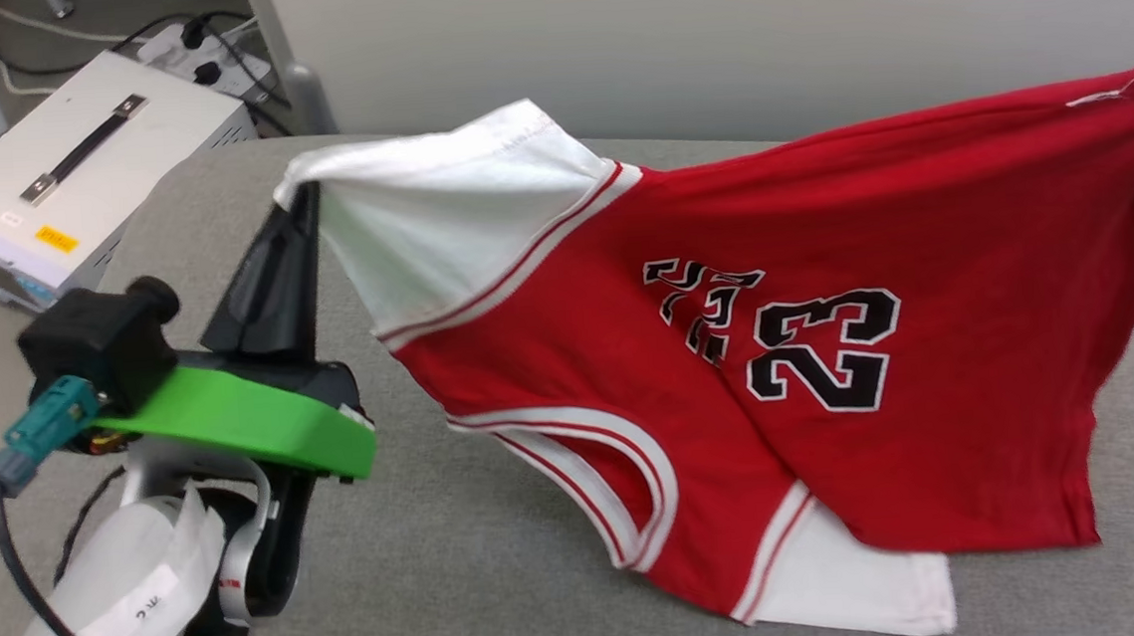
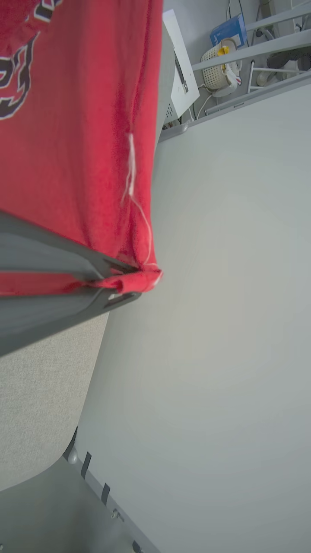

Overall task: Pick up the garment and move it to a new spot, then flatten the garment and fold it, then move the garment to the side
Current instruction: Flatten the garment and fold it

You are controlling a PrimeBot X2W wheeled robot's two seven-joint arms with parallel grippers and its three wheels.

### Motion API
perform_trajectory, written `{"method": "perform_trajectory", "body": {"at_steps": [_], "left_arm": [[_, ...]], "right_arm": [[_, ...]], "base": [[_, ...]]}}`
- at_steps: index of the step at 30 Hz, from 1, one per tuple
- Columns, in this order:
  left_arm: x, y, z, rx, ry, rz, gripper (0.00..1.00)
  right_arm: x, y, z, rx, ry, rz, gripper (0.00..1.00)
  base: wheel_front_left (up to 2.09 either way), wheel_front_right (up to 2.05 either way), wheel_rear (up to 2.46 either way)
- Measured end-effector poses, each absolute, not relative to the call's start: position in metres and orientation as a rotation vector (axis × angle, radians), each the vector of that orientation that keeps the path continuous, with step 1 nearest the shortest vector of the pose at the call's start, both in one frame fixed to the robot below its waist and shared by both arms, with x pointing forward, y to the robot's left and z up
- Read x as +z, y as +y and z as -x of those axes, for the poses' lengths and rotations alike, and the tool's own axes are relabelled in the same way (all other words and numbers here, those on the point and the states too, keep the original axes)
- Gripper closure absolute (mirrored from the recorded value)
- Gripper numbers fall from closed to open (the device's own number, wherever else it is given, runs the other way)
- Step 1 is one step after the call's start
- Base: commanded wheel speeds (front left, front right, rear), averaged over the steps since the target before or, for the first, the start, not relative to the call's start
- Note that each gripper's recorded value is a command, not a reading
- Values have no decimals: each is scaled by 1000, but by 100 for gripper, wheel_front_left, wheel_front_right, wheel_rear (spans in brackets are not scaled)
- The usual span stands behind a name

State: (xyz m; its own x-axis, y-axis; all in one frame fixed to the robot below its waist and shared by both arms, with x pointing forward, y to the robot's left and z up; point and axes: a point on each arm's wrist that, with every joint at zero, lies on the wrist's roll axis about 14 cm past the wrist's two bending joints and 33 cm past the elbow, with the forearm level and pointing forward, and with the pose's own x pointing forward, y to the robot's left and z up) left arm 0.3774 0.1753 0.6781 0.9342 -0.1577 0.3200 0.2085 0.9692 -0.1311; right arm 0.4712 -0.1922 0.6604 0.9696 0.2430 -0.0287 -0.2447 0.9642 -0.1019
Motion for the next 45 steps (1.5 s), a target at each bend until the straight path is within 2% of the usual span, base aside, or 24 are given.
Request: {"method": "perform_trajectory", "body": {"at_steps": [13,21,28,35,41,45], "left_arm": [[801,146,-376,-291,-710,149,100],[856,146,-409,-300,-843,106,100],[880,154,-468,-299,-846,-3,100],[879,168,-552,-262,-796,-95,100],[856,180,-628,-215,-732,-101,100],[849,182,-666,-189,-745,-15,100]], "right_arm": [[749,-232,-416,151,-236,144,100],[781,-236,-433,133,-314,179,100],[789,-242,-478,115,-331,212,100],[789,-250,-551,77,-351,224,100],[775,-253,-618,40,-353,206,100],[772,-258,-654,0,-394,200,100]], "base": [[0,0,0],[0,0,0],[0,0,0],[0,0,0],[0,0,0],[0,0,0]]}}
